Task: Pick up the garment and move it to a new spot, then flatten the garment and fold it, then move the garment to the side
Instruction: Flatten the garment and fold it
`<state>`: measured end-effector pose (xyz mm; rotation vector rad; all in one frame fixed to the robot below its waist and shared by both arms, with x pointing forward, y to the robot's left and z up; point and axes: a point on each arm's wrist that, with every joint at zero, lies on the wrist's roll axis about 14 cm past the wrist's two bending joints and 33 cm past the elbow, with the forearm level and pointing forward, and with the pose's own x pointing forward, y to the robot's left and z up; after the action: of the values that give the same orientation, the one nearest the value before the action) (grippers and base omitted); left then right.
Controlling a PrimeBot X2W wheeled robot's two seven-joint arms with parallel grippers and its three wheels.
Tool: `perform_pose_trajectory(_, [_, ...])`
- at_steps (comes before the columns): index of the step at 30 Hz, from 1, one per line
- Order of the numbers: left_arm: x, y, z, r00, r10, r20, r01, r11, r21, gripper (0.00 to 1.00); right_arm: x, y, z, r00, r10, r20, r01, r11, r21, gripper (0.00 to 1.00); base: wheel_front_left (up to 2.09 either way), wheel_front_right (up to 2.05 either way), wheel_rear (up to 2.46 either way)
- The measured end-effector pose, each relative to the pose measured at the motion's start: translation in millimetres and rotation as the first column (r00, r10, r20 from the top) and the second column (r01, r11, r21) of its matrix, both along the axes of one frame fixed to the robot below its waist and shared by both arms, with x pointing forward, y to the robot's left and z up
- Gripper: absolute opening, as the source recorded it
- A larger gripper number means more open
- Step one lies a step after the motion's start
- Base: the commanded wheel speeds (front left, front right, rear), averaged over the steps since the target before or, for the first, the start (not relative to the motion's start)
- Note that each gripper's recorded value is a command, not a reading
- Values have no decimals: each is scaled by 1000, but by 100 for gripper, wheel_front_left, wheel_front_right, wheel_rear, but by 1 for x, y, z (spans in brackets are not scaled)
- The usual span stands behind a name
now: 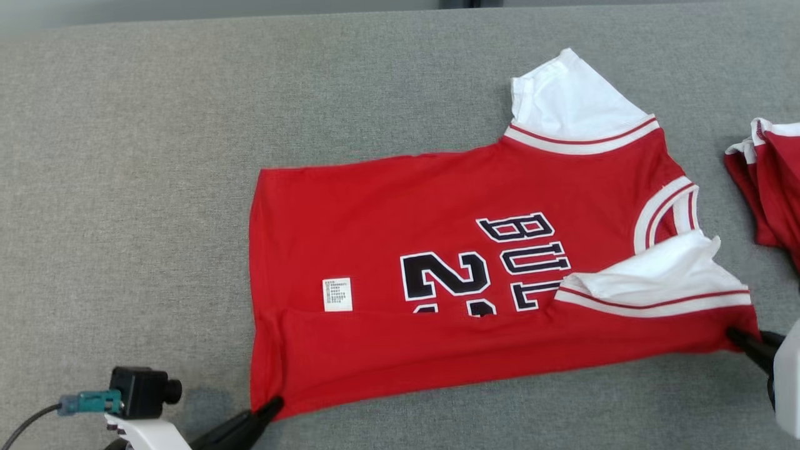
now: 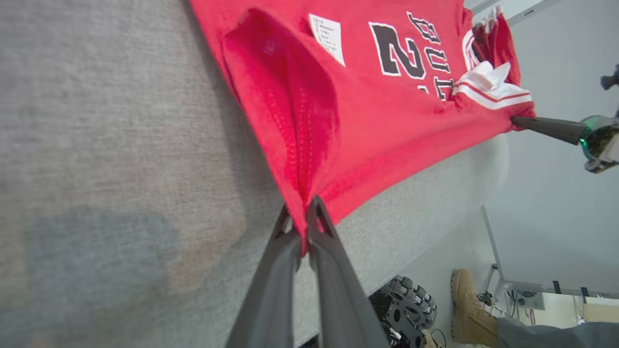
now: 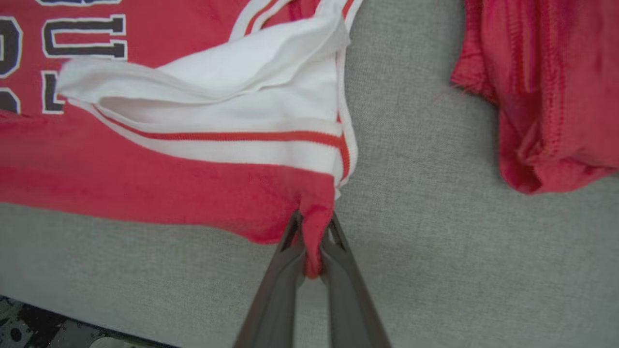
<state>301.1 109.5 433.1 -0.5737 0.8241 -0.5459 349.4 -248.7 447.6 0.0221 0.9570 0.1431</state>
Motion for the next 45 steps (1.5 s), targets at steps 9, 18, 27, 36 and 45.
perform_pose_trajectory(9, [-8,3,-9,1000,15,11,-16,998,63,100,-18,0,-3,999,29,-30,-29,999,-26,100,0,0,0])
perform_pose_trajectory(18, [83,49,27,958,81,276,-139,970,201,100,87,-2,91,924,102,369,-43,985,-164,100,0,0,0])
perform_pose_trajectory(27, [174,19,1,953,-22,303,-54,969,241,100,211,50,47,916,143,374,-70,977,-202,100,0,0,0])
perform_pose_trajectory(36, [189,14,-21,956,-77,282,-6,960,281,100,264,88,-9,941,153,303,-97,977,-192,100,0,0,0])
perform_pose_trajectory(45, [193,1,-21,952,-105,288,26,964,265,0,278,105,-21,944,144,297,-100,983,-157,0,0,0,0])
